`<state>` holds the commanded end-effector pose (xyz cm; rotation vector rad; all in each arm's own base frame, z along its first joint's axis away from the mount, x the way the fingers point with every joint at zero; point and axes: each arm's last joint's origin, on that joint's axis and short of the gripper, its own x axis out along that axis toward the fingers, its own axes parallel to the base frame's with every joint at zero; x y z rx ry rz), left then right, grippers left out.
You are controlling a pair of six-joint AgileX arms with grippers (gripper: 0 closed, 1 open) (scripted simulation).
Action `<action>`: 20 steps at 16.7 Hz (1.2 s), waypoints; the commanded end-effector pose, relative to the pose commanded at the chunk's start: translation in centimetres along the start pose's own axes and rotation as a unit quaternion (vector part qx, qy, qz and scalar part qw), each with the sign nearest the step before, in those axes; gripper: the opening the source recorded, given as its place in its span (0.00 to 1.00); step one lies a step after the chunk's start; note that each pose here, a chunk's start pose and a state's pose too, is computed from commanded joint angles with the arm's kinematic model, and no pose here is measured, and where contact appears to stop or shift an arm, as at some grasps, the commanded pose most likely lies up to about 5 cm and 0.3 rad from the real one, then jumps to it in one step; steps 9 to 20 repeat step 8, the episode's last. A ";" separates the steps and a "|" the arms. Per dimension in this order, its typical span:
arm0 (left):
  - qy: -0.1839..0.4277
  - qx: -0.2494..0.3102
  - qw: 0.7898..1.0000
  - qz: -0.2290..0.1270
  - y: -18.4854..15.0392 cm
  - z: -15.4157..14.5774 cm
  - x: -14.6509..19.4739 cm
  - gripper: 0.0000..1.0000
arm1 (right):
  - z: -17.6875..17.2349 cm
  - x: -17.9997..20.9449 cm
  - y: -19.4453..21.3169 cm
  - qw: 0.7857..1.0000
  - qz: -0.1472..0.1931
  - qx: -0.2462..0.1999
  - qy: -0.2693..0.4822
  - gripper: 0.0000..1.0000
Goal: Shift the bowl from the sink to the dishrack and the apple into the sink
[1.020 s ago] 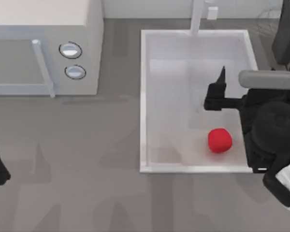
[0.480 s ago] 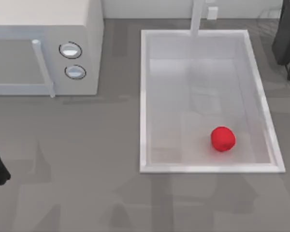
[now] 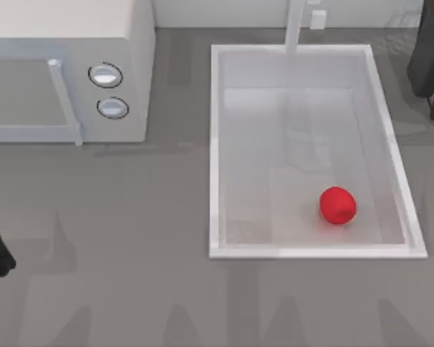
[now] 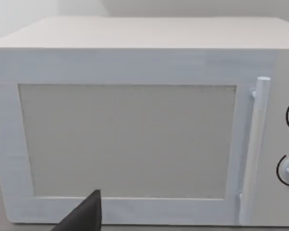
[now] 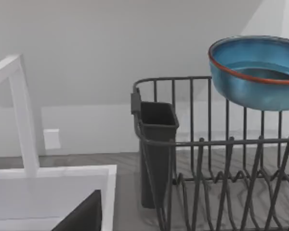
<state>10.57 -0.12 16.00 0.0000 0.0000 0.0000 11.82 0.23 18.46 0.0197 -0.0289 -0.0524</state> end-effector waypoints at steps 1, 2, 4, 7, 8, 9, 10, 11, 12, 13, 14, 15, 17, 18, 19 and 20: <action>0.000 0.000 1.000 0.000 0.0 0.0 0.0 1.00 | -0.6 -0.4 -0.2 1.000 0.006 -0.003 0.002 1.00; 0.000 0.000 1.000 0.000 0.0 0.0 0.0 1.00 | -1.1 -0.8 -0.3 1.000 0.012 -0.005 0.005 1.00; 0.000 0.000 1.000 0.000 0.0 0.0 0.0 1.00 | -2.0 -1.2 -0.4 1.000 0.022 -0.009 0.011 1.00; 0.000 0.000 1.000 0.000 0.0 0.0 0.0 1.00 | -2.4 -1.3 -0.5 1.000 0.026 -0.010 0.014 1.00; 0.000 0.000 1.000 0.000 0.0 0.0 0.0 1.00 | -2.4 -1.3 -0.5 1.000 0.026 -0.010 0.014 1.00; 0.000 0.000 1.000 0.000 0.0 0.0 0.0 1.00 | -2.4 -1.3 -0.5 1.000 0.026 -0.010 0.014 1.00; 0.000 0.000 1.000 0.000 0.0 0.0 0.0 1.00 | -2.4 -1.3 -0.5 1.000 0.026 -0.010 0.014 1.00; 0.000 0.000 1.000 0.000 0.0 0.0 0.0 1.00 | -2.4 -1.3 -0.5 1.000 0.026 -0.010 0.014 1.00; 0.000 0.000 1.000 0.000 0.0 0.0 0.0 1.00 | -2.4 -1.3 -0.5 1.000 0.026 -0.010 0.014 1.00; 0.000 0.000 1.000 0.000 0.0 0.0 0.0 1.00 | -2.4 -1.3 -0.5 1.000 0.026 -0.010 0.014 1.00; 0.000 0.000 1.000 0.000 0.0 0.0 0.0 1.00 | -2.4 -1.3 -0.5 1.000 0.026 -0.010 0.014 1.00; 0.000 0.000 1.000 0.000 0.0 0.0 0.0 1.00 | -2.4 -1.3 -0.5 1.000 0.026 -0.010 0.014 1.00; 0.000 0.000 1.000 0.000 0.0 0.0 0.0 1.00 | -2.4 -1.3 -0.5 1.000 0.026 -0.010 0.014 1.00; 0.000 0.000 1.000 0.000 0.0 0.0 0.0 1.00 | -2.4 -1.3 -0.5 1.000 0.026 -0.010 0.014 1.00; 0.000 0.000 1.000 0.000 0.0 0.0 0.0 1.00 | -2.4 -1.3 -0.5 1.000 0.026 -0.010 0.014 1.00; 0.000 0.000 1.000 0.000 0.0 0.0 0.0 1.00 | -2.4 -1.3 -0.5 1.000 0.026 -0.010 0.014 1.00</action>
